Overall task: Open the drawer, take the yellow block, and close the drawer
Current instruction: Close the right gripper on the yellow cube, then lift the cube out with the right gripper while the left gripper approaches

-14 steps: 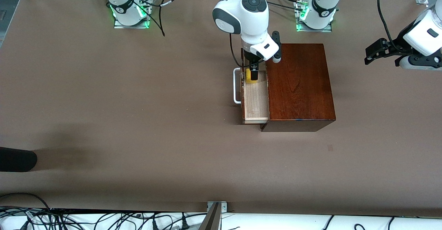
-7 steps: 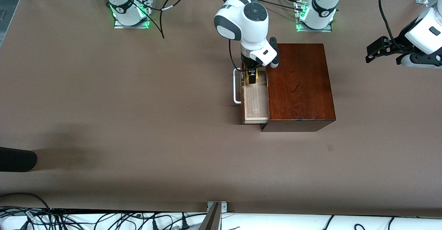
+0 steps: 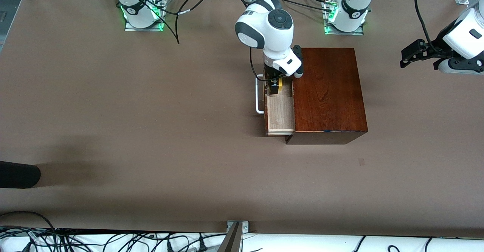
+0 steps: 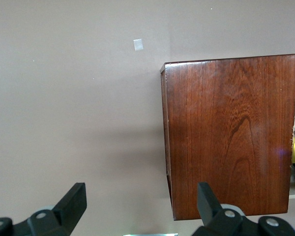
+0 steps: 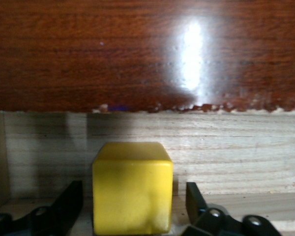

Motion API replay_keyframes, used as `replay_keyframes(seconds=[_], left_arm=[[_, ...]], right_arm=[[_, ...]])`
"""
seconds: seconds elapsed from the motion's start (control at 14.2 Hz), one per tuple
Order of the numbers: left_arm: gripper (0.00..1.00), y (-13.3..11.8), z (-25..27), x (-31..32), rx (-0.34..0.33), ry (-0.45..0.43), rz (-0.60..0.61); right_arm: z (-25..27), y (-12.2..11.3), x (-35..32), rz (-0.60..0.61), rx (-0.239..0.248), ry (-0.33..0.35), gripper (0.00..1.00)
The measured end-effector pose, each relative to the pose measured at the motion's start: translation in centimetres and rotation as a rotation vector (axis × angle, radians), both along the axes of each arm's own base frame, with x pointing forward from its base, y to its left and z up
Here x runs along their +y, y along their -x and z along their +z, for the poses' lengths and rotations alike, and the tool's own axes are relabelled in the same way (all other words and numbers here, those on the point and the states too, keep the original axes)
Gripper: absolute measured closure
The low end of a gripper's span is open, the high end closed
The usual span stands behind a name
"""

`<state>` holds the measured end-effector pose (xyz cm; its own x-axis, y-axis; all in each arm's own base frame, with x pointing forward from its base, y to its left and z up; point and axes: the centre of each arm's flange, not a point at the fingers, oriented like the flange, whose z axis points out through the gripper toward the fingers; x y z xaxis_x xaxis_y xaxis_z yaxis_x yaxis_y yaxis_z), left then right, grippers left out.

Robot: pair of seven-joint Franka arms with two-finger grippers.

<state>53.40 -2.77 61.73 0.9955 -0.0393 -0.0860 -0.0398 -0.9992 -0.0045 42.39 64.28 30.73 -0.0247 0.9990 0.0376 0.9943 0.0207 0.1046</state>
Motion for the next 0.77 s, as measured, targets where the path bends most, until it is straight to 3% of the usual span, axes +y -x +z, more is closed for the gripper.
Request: replay_keyframes(seconds=[0.21,0.56,0.77], left_arm=[[0.0,0.0,0.2,0.0,-0.004,0.0,-0.001],[0.0,0.0,0.3,0.0,-0.003,0.0,-0.001],[0.0,0.0,0.3,-0.1,-0.002,0.0,-0.001]], right_arm=[[0.1,0.0,0.1,0.001,-0.002,-0.002,0.45],[1.9,-0.2,0.1,-0.007,0.004,0.018,0.45],[7.8,-0.6,-0.2,-0.024,-0.004,0.021,0.45]])
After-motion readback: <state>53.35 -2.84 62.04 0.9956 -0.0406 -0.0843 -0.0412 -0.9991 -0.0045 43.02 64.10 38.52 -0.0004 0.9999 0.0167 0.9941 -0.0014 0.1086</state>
